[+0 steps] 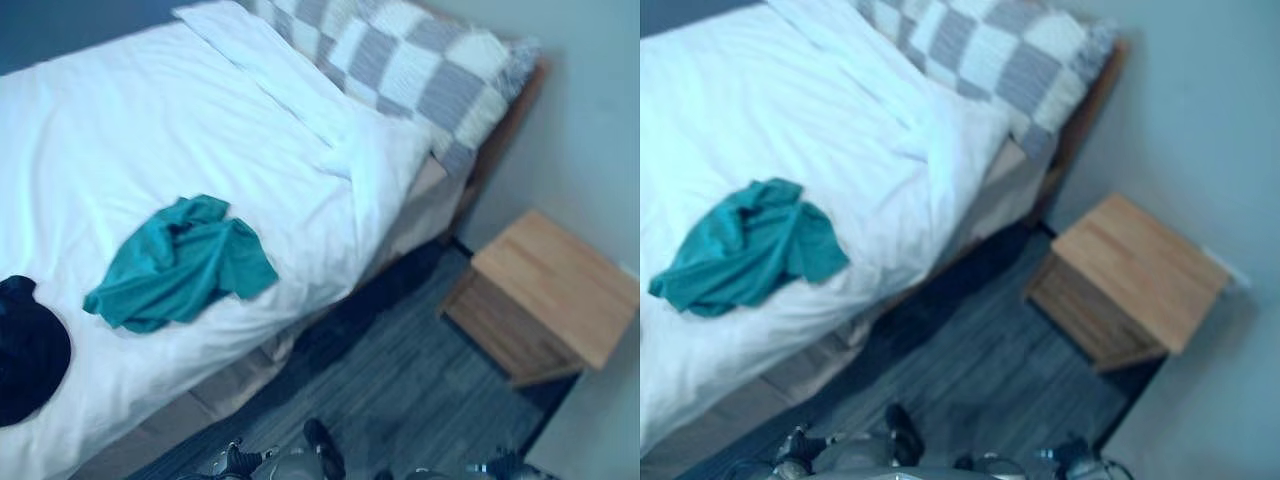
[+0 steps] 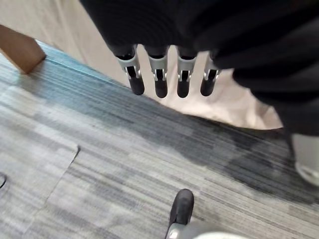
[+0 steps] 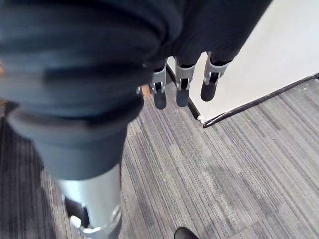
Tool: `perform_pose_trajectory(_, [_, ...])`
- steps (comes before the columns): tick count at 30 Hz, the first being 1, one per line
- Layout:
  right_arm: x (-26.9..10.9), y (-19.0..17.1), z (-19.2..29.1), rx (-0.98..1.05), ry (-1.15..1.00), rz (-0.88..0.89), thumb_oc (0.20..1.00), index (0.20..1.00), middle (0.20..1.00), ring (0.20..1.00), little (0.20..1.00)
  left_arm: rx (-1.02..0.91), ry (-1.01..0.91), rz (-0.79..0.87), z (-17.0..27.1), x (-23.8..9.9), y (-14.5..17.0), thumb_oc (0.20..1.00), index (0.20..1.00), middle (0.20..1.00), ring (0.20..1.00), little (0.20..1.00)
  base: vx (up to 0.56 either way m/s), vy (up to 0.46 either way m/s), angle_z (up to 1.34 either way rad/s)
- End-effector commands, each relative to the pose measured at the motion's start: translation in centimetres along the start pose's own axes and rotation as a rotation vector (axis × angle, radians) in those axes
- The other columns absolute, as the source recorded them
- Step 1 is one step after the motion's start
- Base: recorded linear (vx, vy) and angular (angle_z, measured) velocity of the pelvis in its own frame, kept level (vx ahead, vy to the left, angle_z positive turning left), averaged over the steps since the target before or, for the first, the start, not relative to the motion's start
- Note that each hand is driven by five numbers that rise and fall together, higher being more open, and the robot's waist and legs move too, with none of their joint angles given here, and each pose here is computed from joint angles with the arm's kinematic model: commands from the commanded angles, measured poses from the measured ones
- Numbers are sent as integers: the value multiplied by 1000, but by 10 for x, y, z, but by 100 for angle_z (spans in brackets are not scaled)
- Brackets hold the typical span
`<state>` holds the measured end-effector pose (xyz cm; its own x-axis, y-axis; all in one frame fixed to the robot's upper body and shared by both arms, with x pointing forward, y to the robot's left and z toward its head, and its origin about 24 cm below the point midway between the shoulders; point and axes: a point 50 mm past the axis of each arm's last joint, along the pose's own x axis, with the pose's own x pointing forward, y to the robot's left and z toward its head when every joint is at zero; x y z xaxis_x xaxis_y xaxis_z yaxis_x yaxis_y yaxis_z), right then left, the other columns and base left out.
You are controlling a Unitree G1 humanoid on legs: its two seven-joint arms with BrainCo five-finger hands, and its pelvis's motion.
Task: Tidy up the quilt and then pick up the clothes from the bed and put them into the laundry hamper.
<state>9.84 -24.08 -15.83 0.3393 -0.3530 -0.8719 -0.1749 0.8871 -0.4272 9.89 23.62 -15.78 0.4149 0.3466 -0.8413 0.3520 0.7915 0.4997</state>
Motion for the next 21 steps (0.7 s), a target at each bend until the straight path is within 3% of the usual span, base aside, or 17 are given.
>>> perform_pose_trajectory(1, [1,-2,29,100,-73,-14,1000,1000,1000,1000,1000,80,18,63,-5,4,22,1000,1000,1000,1000,1000,125,-73,78])
perform_pose_trajectory(5, [2,-16,38,176,-103,-67,1000,1000,1000,1000,1000,45,-2,112,1,6,38,1000,1000,1000,1000,1000,271,-259,66])
perform_pose_trajectory(8, [-1,-55,72,146,-279,-170,1000,1000,1000,1000,1000,69,-27,162,2,7,52,1000,1000,1000,1000,1000,241,-380,72])
perform_pose_trajectory(10, [-27,-115,117,65,-549,-357,1000,1000,1000,1000,1000,100,-36,206,3,8,65,1000,1000,1000,1000,1000,266,-533,83])
perform_pose_trajectory(12, [-27,-115,116,64,-548,-358,1000,1000,1000,1000,1000,101,-36,205,3,8,64,1000,1000,1000,1000,1000,149,-307,98])
perform_pose_trajectory(13, [-84,-171,173,-88,-876,-596,1000,1000,1000,1000,1000,117,-36,212,-3,7,66,1000,1000,1000,1000,1000,324,-584,112])
perform_pose_trajectory(14, [-100,-189,187,-133,-937,-675,1000,1000,1000,1000,1000,126,-45,209,-2,7,64,1000,1000,1000,1000,1000,325,-587,74])
perform_pose_trajectory(15, [-100,-190,187,-134,-937,-676,1000,1000,1000,1000,1000,125,-46,209,-2,7,64,1000,1000,1000,1000,1000,155,-354,23])
perform_pose_trajectory(19, [-205,-214,261,-439,-1349,-933,1000,1000,1000,1000,1000,89,-102,175,4,4,47,1000,1000,1000,1000,1000,169,-415,17])
perform_pose_trajectory(21, [-227,-214,275,-474,-1417,-978,1000,1000,1000,1000,1000,117,-122,156,8,4,42,1000,1000,1000,1000,1000,120,-295,83])
